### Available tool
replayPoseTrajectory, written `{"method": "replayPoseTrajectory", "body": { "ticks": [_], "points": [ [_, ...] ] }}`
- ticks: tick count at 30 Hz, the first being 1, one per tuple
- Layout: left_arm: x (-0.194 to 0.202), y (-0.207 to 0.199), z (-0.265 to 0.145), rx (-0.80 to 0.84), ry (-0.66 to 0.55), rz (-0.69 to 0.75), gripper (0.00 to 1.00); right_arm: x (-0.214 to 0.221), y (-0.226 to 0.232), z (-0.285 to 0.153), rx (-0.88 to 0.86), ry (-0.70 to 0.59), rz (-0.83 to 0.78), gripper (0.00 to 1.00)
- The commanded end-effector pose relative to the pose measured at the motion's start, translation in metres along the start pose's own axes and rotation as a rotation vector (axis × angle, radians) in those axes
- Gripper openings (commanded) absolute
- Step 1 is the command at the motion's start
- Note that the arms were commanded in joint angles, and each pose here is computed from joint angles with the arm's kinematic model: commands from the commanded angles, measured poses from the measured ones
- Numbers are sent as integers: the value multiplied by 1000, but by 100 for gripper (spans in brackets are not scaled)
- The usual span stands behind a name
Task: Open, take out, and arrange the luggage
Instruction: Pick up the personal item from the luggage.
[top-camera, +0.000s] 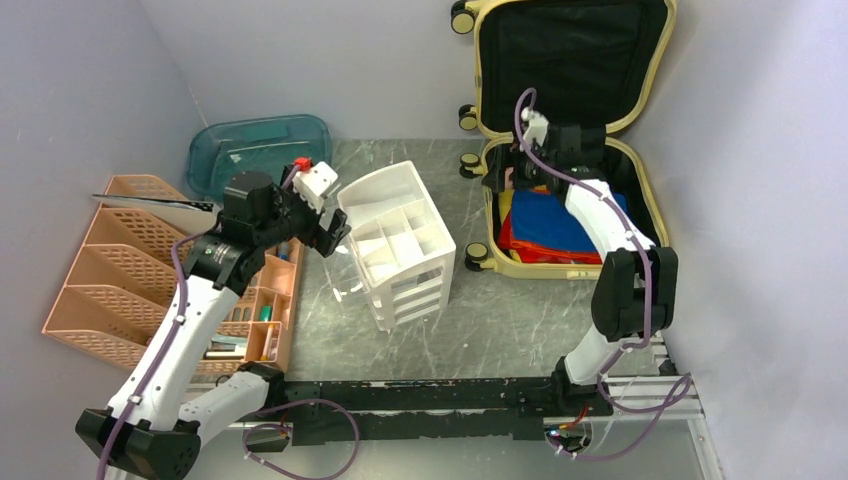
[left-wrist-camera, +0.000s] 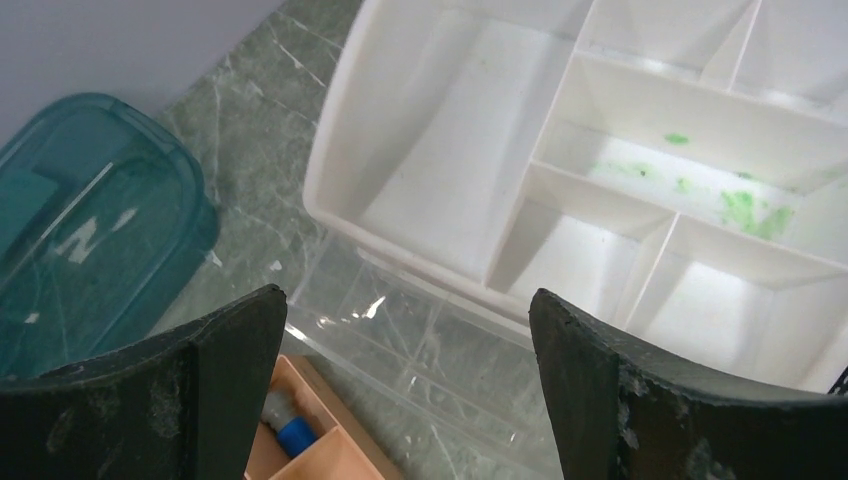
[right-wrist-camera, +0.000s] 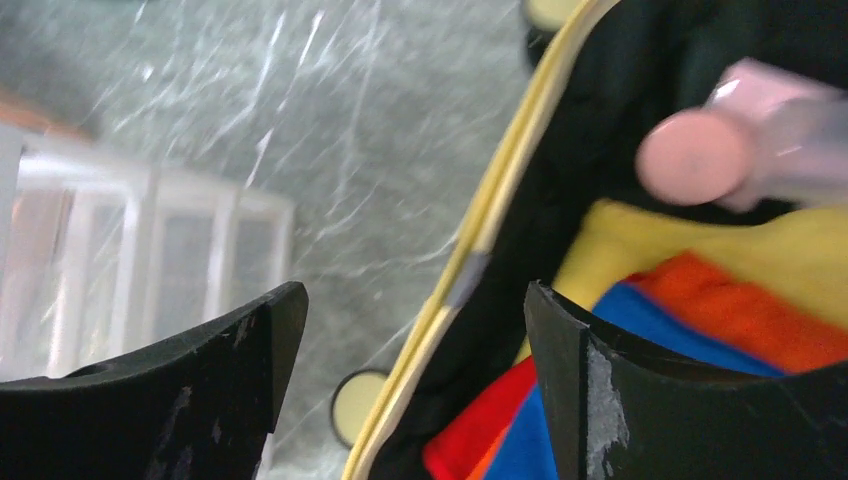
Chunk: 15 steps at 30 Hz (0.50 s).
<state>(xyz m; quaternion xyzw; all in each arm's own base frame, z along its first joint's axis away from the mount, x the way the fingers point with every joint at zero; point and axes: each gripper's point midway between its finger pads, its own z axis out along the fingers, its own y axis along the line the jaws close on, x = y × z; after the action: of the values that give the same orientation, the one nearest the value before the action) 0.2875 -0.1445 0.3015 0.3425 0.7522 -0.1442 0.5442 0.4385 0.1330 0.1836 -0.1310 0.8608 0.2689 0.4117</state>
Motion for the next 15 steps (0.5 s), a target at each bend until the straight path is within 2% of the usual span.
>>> {"method": "replayPoseTrajectory", "body": {
  "ticks": [1, 4, 6, 7, 11, 15],
  "points": [
    [7, -5, 0, 12, -17, 51, 96, -68, -50, -20, 262, -121, -79, 86],
    [19, -8, 0, 12, -15, 50, 96, -77, -89, -16, 373, -116, -55, 89],
    [23, -10, -1, 16, -17, 61, 96, -80, -111, -9, 428, -113, -95, 98],
    [24, -10, -2, 16, -18, 65, 96, -82, -120, -7, 455, -115, -106, 100],
    [26, -10, -5, 13, -21, 63, 96, -81, -145, 10, 496, -101, -152, 100],
    [27, -9, -9, 25, -42, 38, 96, -63, -157, 28, 476, -27, -129, 100]
  ]
}}
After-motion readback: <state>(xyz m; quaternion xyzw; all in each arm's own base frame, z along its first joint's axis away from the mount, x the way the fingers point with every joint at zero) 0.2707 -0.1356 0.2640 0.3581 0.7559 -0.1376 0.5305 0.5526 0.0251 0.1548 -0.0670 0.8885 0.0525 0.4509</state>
